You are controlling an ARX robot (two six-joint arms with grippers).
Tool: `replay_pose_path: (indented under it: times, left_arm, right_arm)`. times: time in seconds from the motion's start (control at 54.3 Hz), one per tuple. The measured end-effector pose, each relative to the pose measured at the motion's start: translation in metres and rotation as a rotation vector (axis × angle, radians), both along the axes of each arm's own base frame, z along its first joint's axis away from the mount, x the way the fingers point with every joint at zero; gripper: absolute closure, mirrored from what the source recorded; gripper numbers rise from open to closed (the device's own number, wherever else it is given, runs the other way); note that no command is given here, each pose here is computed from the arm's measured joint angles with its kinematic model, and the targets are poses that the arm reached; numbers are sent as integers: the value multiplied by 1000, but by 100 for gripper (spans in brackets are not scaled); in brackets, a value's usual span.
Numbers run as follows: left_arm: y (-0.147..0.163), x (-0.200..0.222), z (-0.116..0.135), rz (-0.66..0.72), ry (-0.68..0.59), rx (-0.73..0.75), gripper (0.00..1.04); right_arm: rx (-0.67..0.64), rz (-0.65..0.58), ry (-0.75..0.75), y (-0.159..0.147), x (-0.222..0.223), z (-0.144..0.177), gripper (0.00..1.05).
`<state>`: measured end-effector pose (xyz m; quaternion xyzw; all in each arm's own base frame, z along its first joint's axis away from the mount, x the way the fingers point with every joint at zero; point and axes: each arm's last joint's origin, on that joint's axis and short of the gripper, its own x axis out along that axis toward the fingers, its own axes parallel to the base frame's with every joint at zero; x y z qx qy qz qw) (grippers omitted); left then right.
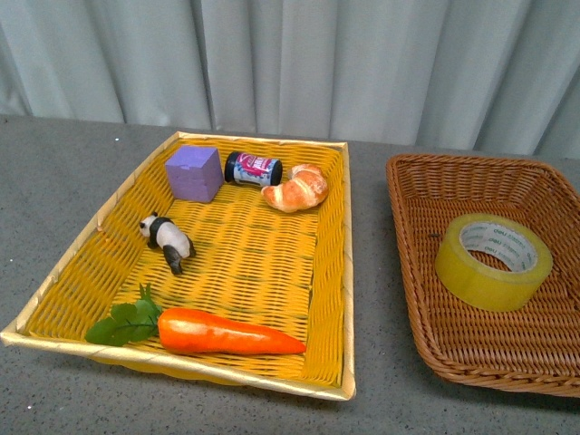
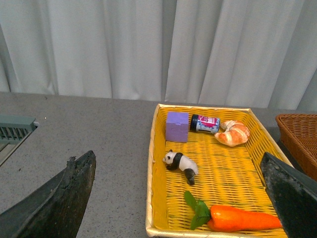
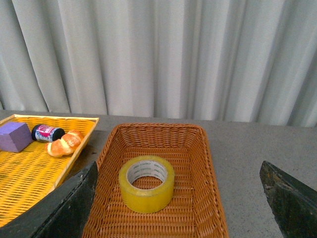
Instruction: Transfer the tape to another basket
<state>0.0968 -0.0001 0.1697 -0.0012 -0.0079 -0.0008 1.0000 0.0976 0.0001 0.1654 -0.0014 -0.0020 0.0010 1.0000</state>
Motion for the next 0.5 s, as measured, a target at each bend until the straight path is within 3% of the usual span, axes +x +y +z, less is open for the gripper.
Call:
replay_pose_path:
  times: [0.497]
  left_arm:
    - [0,0,0,0,0,0,6]
  right_arm:
    - [0,0,0,0,0,0,9]
